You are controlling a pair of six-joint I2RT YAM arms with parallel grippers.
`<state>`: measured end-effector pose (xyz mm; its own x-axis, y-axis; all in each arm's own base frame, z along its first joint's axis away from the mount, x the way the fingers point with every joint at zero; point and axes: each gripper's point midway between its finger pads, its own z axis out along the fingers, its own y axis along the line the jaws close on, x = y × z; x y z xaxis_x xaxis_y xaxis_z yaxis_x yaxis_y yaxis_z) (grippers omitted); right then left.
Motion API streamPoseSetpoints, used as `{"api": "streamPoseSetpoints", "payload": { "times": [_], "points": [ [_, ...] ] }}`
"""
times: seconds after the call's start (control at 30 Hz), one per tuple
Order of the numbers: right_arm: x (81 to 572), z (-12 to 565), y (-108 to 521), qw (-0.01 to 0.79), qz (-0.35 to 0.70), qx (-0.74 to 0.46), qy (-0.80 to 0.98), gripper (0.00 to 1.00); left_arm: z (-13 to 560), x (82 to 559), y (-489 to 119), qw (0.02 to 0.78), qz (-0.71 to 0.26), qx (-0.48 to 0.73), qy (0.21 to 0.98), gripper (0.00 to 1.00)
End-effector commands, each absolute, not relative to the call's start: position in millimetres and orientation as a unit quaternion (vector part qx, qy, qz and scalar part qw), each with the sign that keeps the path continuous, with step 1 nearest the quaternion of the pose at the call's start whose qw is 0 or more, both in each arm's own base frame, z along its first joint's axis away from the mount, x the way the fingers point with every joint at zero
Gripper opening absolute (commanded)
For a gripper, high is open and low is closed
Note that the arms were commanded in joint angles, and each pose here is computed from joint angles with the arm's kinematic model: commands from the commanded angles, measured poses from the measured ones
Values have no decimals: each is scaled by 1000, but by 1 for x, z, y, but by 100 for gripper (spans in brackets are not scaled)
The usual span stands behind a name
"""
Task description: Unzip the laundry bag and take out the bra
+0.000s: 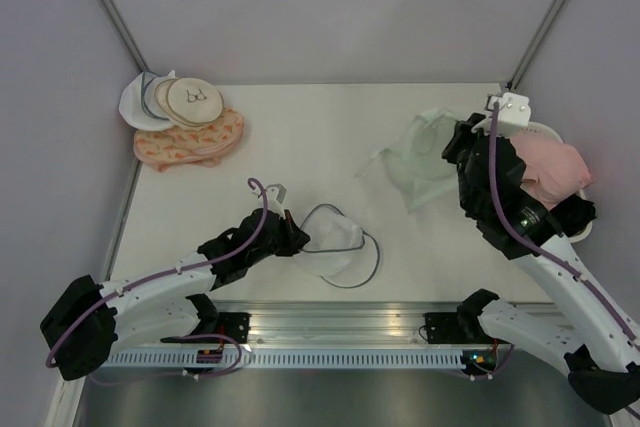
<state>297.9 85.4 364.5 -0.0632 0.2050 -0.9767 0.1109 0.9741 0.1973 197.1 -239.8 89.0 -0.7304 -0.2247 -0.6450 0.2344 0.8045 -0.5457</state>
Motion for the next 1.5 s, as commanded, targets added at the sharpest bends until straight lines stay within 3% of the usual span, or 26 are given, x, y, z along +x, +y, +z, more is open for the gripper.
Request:
{"api": "streamPoseSetpoints", "payload": {
  "times": [0.0,0.13,0.27,0.4,0.67,0.87,0.97,1.17,1.33,1.47],
  "points": [
    [293,403,24,700,-41,202,684,0,99,203,-245,377,-325,-10,867,2],
    [304,422,0,708,-37,239,663,0,100,202,-245,372,-325,-4,869,2],
    [318,433,-43,697,-100,294,646,0,102,199,-246,369,-329,1,869,2],
    [340,417,-80,675,-100,343,646,0,103,198,-245,369,-332,4,868,2],
    [419,370,-139,639,5,410,651,0,112,195,-244,368,-340,7,865,2],
    [459,420,-123,686,113,344,632,0,116,197,-244,369,-334,10,868,2],
    [457,452,-125,716,113,334,603,0,116,199,-245,367,-328,11,870,2],
    [465,462,-145,721,111,345,591,0,111,200,-246,360,-321,14,876,2],
    [435,408,-176,668,39,439,600,0,108,199,-247,357,-321,14,877,2],
    [380,345,-183,617,-23,501,607,0,106,198,-251,351,-329,16,877,2]
  ]
}}
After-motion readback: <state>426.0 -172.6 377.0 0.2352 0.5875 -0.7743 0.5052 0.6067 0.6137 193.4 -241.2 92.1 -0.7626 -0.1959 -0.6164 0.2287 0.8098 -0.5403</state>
